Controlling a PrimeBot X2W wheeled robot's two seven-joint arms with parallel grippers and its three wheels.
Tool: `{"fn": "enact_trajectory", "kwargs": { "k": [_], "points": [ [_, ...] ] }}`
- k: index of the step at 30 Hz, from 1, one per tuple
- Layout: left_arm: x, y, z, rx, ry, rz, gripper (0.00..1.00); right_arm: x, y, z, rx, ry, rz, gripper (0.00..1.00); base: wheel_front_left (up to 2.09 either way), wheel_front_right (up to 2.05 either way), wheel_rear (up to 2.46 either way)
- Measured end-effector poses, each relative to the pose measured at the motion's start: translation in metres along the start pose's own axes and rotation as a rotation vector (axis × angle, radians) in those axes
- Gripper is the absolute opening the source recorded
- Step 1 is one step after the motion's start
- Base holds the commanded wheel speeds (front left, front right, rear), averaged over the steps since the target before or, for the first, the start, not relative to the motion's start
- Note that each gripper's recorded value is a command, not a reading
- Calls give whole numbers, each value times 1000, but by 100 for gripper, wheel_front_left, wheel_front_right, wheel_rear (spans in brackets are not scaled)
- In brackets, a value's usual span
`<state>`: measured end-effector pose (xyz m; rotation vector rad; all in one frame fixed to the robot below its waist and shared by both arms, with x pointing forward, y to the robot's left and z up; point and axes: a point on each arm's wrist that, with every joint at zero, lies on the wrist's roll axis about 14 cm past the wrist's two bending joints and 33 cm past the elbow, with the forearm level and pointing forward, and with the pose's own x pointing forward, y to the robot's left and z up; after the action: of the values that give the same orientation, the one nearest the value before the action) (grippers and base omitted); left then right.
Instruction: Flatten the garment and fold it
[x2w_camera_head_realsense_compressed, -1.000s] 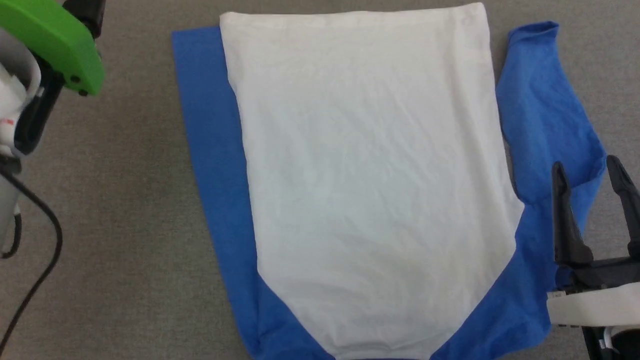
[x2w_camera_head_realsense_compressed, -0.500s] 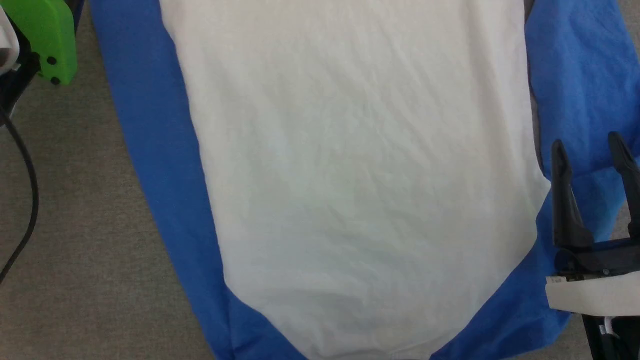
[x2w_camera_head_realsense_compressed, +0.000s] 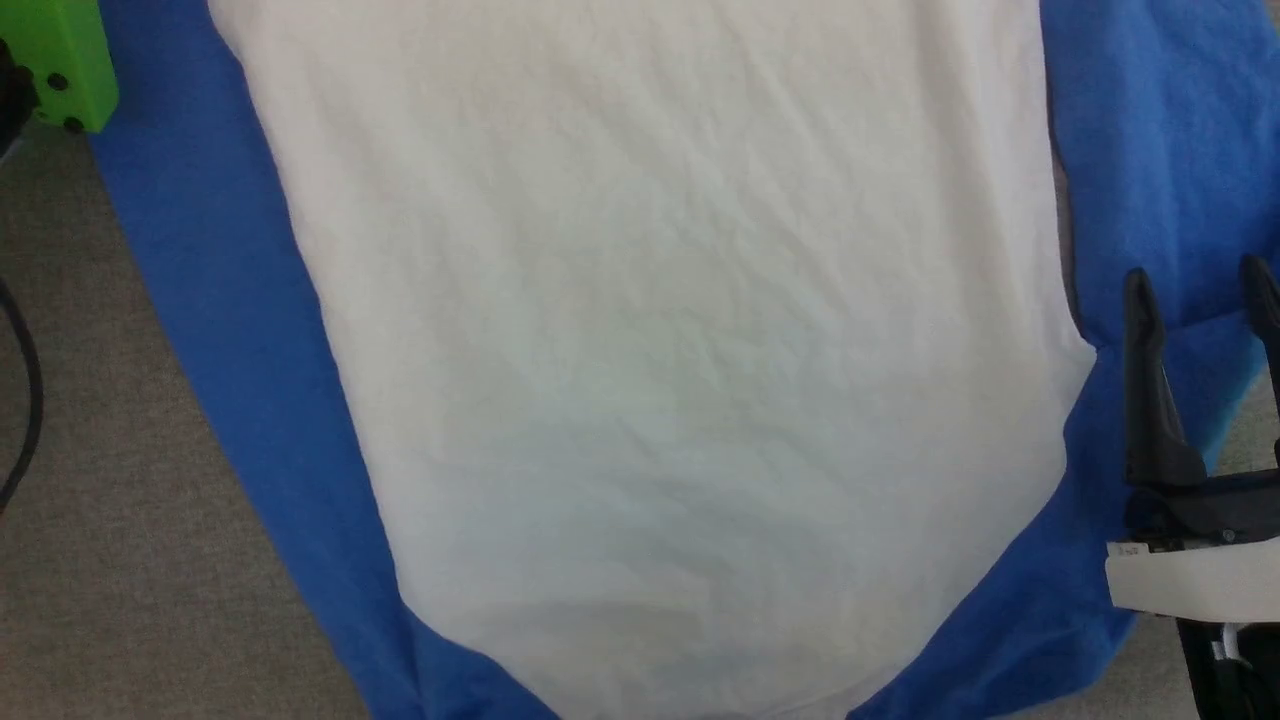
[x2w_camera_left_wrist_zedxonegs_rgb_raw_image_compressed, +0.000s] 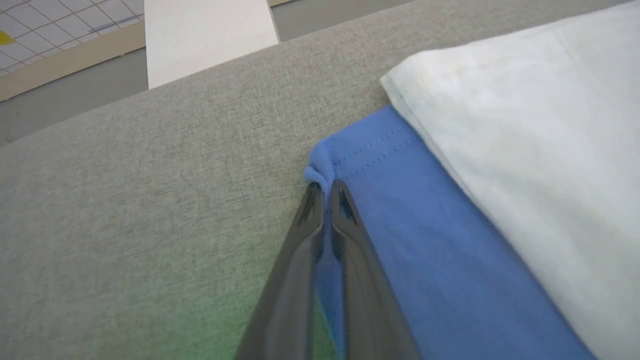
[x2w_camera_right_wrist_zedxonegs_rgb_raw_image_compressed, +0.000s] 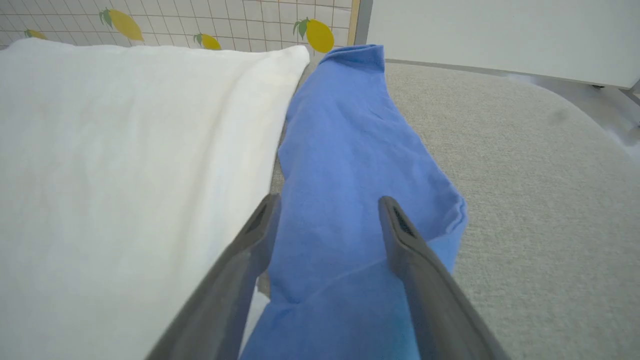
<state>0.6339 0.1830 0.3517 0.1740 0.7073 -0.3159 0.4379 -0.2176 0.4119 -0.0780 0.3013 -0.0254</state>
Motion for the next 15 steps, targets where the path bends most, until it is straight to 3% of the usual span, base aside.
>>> {"fn": "enact_trajectory", "kwargs": {
  "k": [7, 15],
  "points": [
    [-22, 11, 12, -37, -71, 36, 0, -2, 4, 15, 8, -43, 13, 100, 0, 0, 0],
    [-89, 28, 51, -114, -260, 85, 0, -19, 8, 47, 31, -124, 29, 100, 0, 0, 0]
  ]
}}
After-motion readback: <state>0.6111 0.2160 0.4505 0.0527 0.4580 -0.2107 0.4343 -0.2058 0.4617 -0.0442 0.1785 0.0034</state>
